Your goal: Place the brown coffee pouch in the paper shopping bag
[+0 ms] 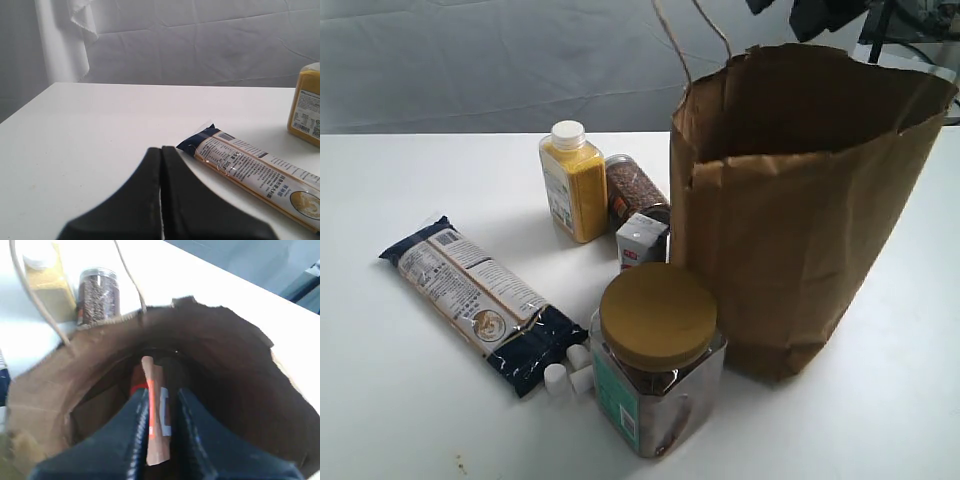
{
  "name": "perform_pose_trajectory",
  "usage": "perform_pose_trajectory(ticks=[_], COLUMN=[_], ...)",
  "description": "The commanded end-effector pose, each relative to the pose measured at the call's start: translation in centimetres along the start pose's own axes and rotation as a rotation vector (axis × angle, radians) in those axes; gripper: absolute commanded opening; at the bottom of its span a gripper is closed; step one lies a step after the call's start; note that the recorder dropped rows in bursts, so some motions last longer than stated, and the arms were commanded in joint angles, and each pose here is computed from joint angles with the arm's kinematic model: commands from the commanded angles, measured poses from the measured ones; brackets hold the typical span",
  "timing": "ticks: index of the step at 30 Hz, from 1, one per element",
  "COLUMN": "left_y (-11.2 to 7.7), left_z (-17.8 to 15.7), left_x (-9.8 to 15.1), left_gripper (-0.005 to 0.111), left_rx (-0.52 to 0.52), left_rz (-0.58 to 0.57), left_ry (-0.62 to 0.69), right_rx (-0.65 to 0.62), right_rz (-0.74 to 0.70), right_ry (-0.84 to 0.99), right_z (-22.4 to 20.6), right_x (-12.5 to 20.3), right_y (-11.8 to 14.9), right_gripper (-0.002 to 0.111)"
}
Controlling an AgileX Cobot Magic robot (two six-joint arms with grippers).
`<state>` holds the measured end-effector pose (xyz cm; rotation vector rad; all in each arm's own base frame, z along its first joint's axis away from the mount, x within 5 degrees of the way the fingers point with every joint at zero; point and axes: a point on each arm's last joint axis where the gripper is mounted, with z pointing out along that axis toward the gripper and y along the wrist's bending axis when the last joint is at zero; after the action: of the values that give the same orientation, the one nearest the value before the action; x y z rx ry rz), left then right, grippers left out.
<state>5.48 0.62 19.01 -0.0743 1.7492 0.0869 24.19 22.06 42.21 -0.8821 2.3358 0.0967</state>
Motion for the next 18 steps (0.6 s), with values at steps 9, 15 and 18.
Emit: perform_pose_trajectory(ticks=[9, 15, 18], left_y=[0.0, 0.0, 0.0], left_z=[0.0, 0.0, 0.0], left_x=[0.1, 0.1, 0.1], left_gripper=[0.0, 0.0, 0.0], left_rx=[-0.004, -0.004, -0.004], left_rz=[0.001, 0.001, 0.001], left_ry=[-0.002, -0.002, -0.002], right_rx=[-0.207, -0.21, -0.213], right_rz=[0.06, 0.076, 0.11], right_ry=[-0.178, -0.207, -0.251], right_z=[-9.2, -8.5, -8.0], right_x=[3.9, 9.1, 11.4], right_y=[0.0, 0.2, 0.2], right_gripper=[0.0, 0.0, 0.0])
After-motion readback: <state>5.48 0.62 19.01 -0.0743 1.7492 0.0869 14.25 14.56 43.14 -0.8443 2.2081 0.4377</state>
